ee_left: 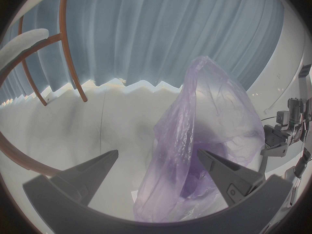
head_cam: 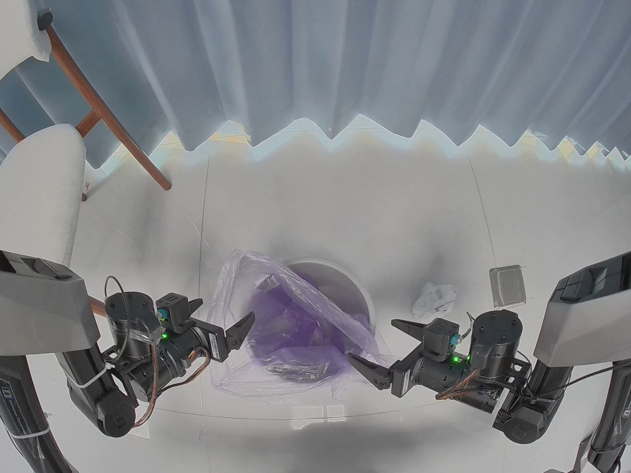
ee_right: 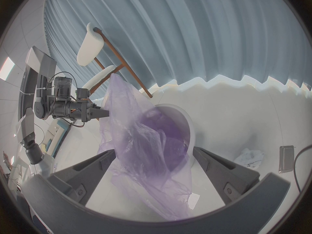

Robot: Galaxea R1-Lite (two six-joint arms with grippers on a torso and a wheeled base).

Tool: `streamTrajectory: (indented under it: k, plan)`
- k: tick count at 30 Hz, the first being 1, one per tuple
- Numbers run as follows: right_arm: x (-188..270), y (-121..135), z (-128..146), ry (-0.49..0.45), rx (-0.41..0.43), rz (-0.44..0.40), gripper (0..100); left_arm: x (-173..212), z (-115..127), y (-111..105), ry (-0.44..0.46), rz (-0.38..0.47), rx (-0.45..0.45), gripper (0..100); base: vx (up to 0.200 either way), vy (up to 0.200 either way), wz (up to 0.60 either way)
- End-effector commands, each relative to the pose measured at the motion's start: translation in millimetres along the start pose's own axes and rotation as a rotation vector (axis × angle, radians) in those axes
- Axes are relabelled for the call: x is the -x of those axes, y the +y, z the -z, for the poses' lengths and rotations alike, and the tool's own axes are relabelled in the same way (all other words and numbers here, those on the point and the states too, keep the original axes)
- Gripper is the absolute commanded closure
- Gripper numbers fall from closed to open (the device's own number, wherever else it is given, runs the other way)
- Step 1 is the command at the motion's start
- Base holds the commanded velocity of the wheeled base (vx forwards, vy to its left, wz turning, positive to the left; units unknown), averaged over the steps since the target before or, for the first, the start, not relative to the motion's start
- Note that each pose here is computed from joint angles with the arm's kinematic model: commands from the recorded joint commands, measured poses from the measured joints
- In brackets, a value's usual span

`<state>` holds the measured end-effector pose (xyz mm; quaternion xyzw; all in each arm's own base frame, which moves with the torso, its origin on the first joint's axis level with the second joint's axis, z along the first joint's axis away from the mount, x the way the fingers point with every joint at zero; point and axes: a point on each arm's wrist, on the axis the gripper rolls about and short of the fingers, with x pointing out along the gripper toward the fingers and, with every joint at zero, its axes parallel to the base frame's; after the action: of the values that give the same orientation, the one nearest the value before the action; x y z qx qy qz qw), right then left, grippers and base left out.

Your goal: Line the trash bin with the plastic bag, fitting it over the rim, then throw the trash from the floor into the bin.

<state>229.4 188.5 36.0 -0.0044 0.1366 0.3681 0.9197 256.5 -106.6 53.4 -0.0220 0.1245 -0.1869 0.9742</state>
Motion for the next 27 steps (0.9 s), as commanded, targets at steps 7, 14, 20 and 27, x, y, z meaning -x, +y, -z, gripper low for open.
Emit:
streamTrajectory:
  k: [7, 14, 20, 27]
  plan:
    - [-11.2, -6.3, -6.2, -0.053, -0.049, 0.012, 100, -12.0, 1.6, 3.0, -0.007, -0.003, 0.009, 100, 0.000, 0.000, 0.00]
    - [-19.2, -25.7, -24.7, -0.146, -0.221, 0.041, 100, -9.3, -3.5, -3.9, -0.004, 0.140, 0.153, 100, 0.000, 0.000, 0.00]
    - [-15.2, -41.5, -52.5, -0.241, -0.407, -0.040, 100, -21.4, -15.6, -0.1, -0.028, 0.260, 0.320, 100, 0.000, 0.000, 0.00]
    - [-17.1, -58.4, -57.7, -0.257, -0.543, -0.075, 100, -31.8, -35.9, 12.0, -0.078, 0.334, 0.469, 100, 0.000, 0.000, 0.00]
